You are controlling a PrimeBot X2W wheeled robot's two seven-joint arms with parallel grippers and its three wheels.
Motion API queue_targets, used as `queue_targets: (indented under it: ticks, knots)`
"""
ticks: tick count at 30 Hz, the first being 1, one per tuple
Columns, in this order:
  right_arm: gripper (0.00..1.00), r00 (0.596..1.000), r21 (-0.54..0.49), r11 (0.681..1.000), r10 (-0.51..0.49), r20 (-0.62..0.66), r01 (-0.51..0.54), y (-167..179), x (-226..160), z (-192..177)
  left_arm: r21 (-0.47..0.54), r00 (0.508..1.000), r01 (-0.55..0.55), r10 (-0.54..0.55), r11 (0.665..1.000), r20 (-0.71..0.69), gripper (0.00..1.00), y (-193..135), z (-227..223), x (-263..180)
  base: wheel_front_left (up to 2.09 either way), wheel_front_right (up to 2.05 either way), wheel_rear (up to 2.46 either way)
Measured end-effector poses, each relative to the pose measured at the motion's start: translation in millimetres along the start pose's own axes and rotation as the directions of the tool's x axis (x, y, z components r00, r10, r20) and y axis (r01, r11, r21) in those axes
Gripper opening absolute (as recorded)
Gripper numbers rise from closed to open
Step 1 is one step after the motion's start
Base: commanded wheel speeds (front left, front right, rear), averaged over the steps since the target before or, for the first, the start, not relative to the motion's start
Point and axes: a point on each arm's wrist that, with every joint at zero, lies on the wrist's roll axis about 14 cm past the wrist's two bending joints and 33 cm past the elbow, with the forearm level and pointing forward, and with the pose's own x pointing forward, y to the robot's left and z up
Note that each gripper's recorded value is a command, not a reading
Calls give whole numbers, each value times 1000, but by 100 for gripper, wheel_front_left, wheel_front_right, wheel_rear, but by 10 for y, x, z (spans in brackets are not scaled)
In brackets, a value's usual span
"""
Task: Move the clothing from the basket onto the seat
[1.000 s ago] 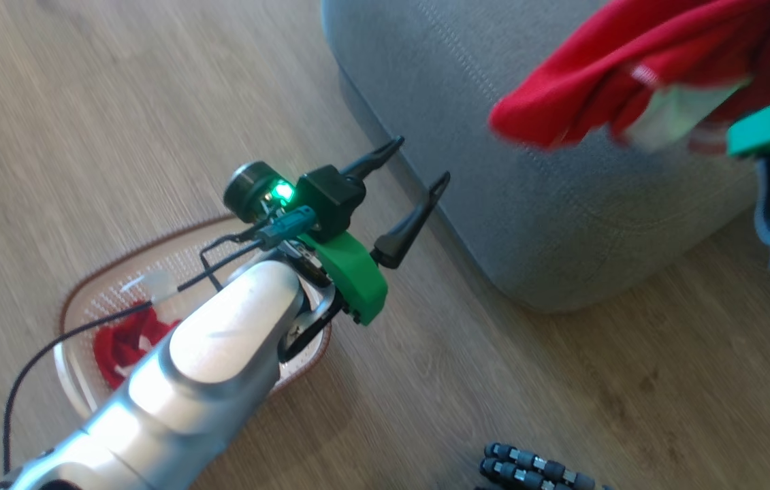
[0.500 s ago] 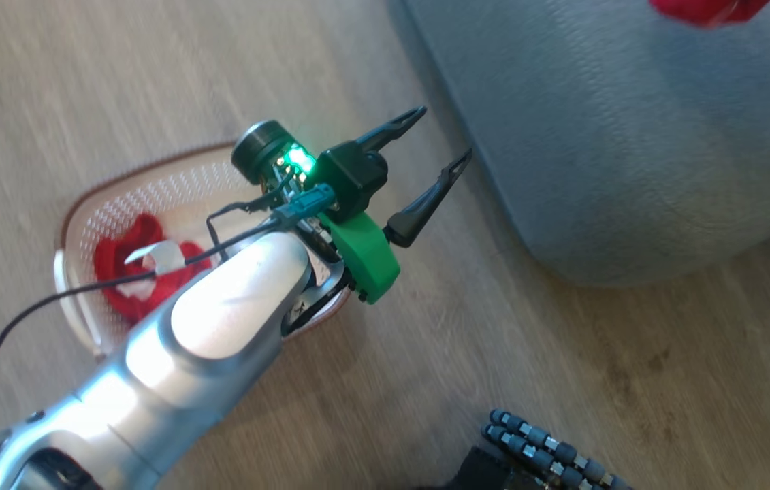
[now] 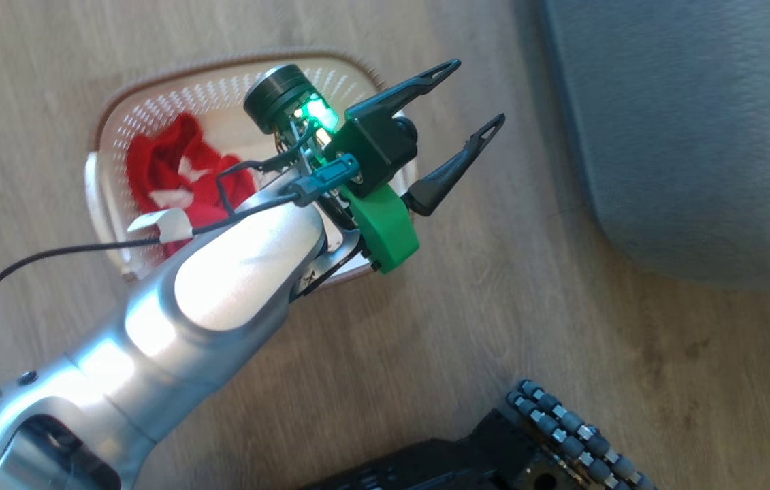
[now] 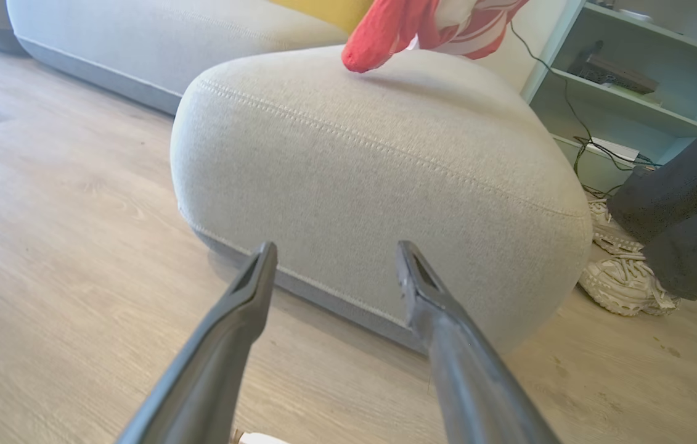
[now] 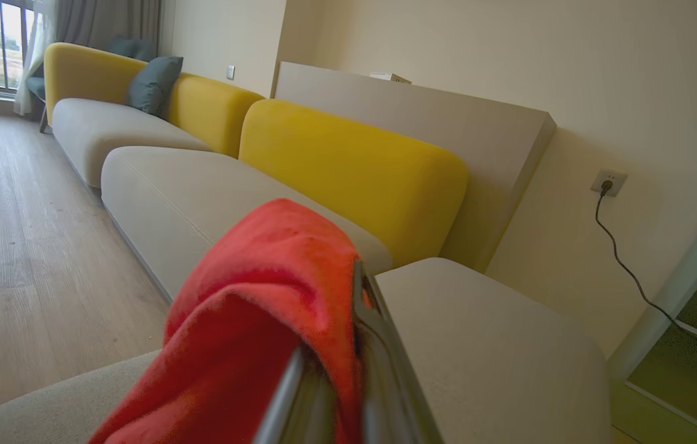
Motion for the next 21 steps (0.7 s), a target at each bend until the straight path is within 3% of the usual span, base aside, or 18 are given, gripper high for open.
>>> queue_targets:
  ticks: [8, 16, 18, 19, 20, 21]
  knots:
    - [0, 975, 31, 997, -60, -213, 68, 144, -65, -979, -51, 996, -69, 66, 996, -52, 100, 224, -330, -215, 0, 0, 0]
    - [0, 942, 127, 991, 72, -328, -32, 926, -313, -1575, -56, 992, -111, 108, 992, -65, 100, 351, -396, -309, 0, 0, 0]
    - [31, 938, 134, 990, 92, -335, -49, 969, -390, -1606, -47, 992, -119, 117, 992, -56, 100, 373, -339, -306, 0, 0, 0]
    - [70, 936, 135, 989, 99, -338, -56, 969, -431, -1615, -39, 992, -120, 118, 992, -53, 100, 373, -311, -304, 0, 0, 0]
    - [100, 934, 133, 989, 108, -340, -66, 973, -472, -1621, -34, 992, -121, 119, 992, -50, 100, 370, -285, -301, 0, 0, 0]
    - [100, 931, 128, 988, 121, -345, -81, 986, -521, -1638, -31, 991, -123, 122, 992, -46, 100, 369, -260, -299, 0, 0, 0]
